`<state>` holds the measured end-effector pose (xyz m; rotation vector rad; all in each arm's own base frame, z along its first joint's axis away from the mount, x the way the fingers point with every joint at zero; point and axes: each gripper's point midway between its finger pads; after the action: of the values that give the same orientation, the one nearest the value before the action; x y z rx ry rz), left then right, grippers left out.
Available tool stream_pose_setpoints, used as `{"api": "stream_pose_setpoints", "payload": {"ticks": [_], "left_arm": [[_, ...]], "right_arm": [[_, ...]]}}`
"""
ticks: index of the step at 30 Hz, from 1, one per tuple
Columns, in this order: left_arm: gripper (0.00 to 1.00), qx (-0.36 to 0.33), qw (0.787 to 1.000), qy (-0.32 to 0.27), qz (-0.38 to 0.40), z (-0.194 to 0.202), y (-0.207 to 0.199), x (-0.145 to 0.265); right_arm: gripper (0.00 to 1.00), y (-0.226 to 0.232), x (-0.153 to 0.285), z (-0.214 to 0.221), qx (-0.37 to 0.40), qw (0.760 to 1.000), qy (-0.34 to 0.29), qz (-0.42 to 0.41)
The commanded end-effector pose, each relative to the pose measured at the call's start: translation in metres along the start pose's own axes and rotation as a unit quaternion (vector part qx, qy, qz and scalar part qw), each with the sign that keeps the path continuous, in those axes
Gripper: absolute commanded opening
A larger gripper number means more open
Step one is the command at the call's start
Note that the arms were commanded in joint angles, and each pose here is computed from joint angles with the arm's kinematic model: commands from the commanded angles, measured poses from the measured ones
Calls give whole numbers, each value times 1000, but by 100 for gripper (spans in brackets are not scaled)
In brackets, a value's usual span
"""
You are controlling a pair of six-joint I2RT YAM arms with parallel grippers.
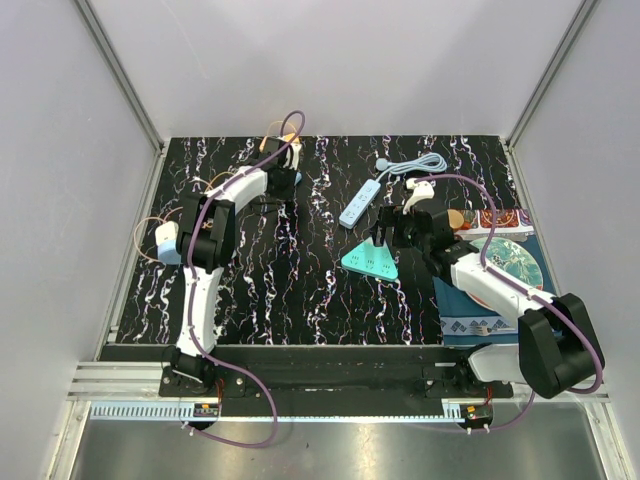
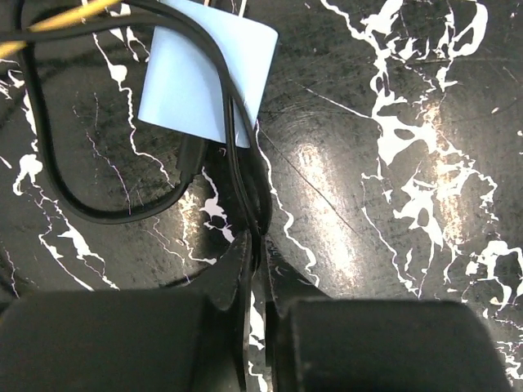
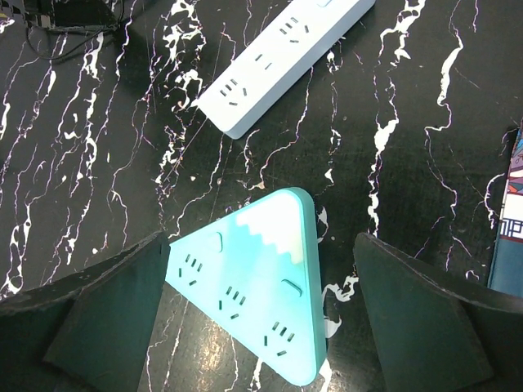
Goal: Insert the plug
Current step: Move the plug to the center of the board.
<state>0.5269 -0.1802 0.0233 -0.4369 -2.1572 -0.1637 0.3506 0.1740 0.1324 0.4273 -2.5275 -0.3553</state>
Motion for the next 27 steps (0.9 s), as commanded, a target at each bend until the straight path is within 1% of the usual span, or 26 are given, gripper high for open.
{"api": "stream_pose_setpoints", "payload": {"ticks": [1,3,4,5,9,10,12,13,15,16,18,19,20,21,22,24,25,27], "left_arm": [[0,1,999,23,22,16,-13,14],[0,2,999,29,26,23,-21,22],[0,7,999,21,26,18,-25,36],[0,10,999,39,27,36,-31,37],[0,32,997,64,36,69,-54,63],[0,43,995,74,41,85,-65,74],[0,55,993,86,51,103,-76,86],[0,64,992,95,56,121,-86,98],[0,70,990,102,61,139,-96,111],[0,72,989,113,68,158,-106,123],[0,69,987,122,77,177,-117,137],[0,67,986,127,83,193,-127,149],[0,65,986,129,88,202,-133,156],[0,70,986,117,97,202,-139,168],[0,63,983,134,105,222,-148,175],[0,71,982,133,115,236,-158,190],[0,57,981,134,125,243,-169,198],[0,57,982,125,130,247,-175,211]], "right_arm": [[100,6,3,-16,0,999,-35,-10],[100,7,5,-18,-1,999,-39,-11],[100,8,6,-18,-2,999,-38,-14],[100,11,6,-17,-2,999,-35,-23],[100,16,10,-19,-5,999,-39,-34],[100,17,11,-20,-5,999,-39,-36],[100,18,14,-21,-5,998,-41,-38],[100,19,15,-22,-6,998,-42,-40],[100,20,17,-22,-6,998,-40,-44],[100,21,18,-23,-5,998,-42,-46],[100,23,19,-23,-7,998,-40,-50],[100,23,19,-23,-8,998,-39,-50],[100,24,20,-22,-7,998,-37,-53],[100,25,20,-19,-6,998,-31,-56],[100,27,21,-22,-5,998,-32,-60],[100,28,22,-19,-1,998,-22,-63],[100,29,22,-19,1,998,-21,-64],[100,28,24,-18,3,998,-14,-62]]}}
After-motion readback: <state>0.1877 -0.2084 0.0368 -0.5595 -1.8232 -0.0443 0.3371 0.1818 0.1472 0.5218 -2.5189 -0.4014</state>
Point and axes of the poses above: each gripper's point midway between its finger pads, its own x axis back along the fingers, its own y axis along the line the jaws close on, z = x × y, and after that the axes turned 4 degrees about -x, right-handed
